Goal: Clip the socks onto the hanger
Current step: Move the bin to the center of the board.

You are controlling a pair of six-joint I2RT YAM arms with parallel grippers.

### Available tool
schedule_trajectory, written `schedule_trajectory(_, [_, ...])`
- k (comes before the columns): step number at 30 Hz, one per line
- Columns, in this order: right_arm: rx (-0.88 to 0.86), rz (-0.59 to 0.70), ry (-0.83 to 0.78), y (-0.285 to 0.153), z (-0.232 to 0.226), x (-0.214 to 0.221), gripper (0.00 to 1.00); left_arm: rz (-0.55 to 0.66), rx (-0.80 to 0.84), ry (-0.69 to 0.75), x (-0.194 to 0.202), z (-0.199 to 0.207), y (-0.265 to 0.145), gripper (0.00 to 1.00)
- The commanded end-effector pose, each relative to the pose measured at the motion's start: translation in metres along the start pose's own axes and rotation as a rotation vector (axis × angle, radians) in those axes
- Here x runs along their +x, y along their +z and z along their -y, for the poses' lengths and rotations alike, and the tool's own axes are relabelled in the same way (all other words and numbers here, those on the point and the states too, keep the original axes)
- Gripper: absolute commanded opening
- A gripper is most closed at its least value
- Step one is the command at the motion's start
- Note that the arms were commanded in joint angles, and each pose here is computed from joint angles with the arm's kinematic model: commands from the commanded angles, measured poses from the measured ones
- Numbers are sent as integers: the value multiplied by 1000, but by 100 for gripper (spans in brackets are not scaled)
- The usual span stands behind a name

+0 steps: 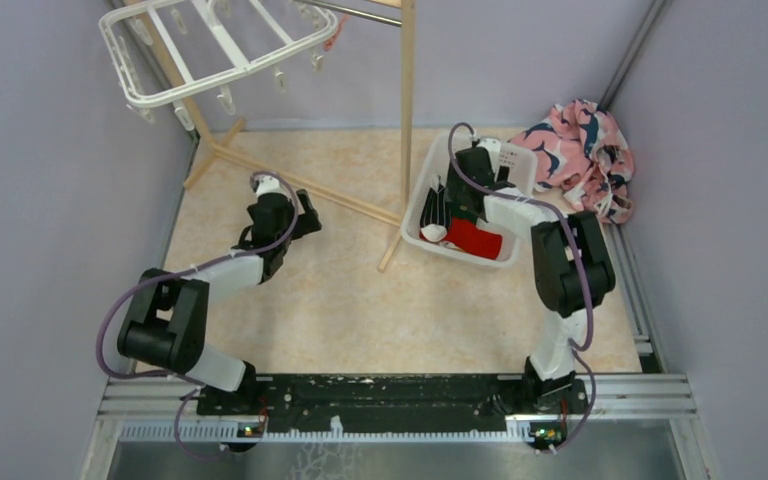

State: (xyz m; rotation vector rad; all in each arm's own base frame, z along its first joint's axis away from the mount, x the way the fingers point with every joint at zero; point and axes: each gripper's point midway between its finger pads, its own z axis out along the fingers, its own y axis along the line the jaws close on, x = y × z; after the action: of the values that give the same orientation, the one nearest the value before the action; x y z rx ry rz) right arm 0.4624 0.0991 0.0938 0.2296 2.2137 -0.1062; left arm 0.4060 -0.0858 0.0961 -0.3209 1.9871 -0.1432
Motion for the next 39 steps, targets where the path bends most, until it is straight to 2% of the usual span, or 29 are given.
schedule_trajectory(1, [-54, -18, -7, 16, -22, -6, 88, -10, 145, -14, -5, 32, 4, 100])
schedule_trajectory(3, [-49, -40, 8, 19, -23, 2, 86, -24, 180, -9, -2, 38, 4, 100])
schedule_trajectory(5, [-66, -8, 36, 11, -22, -1, 83, -29, 205, -8, 0, 42, 4, 100])
schedule_trajectory(7, [-117, 63, 71, -11, -22, -12, 79, -33, 225, -11, 2, 45, 4, 100])
schedule_trajectory(9, [-204, 192, 98, -49, -26, -39, 77, -50, 244, -11, 7, 49, 6, 100])
schedule_trajectory(12, [-301, 301, 31, -101, -39, -49, 73, -79, 261, -17, 15, 52, 8, 100])
schedule_trajectory(16, [-334, 264, -74, -138, -55, -34, 71, -105, 297, -23, 22, 60, 9, 100])
schedule_trajectory(19, [-280, 219, -48, -138, -36, -15, 69, -122, 359, -19, 24, 77, 3, 94])
schedule_trajectory(22, [-229, 161, -24, -120, -13, 7, 67, -128, 409, -11, 25, 94, -4, 91])
schedule_trajectory(24, [-227, 72, 60, -101, 8, 24, 66, -136, 437, -4, 26, 105, -9, 90])
schedule_trajectory(25, [-223, 36, 108, -93, 19, 31, 65, -140, 446, -1, 26, 108, -11, 86])
schedule_trajectory(28, [-195, -21, 194, -83, 44, 48, 60, -151, 464, 7, 31, 118, -15, 82])
schedule_trajectory(31, [-179, -34, 235, -87, 59, 54, 59, -162, 469, 16, 37, 125, -16, 82])
schedule_trajectory(35, [-198, -43, 398, -90, 89, 58, 59, -181, 480, 5, 41, 134, -17, 82])
schedule_trajectory(39, [-70, 13, 486, -95, 140, 51, 59, -203, 520, 4, 52, 151, -22, 82])
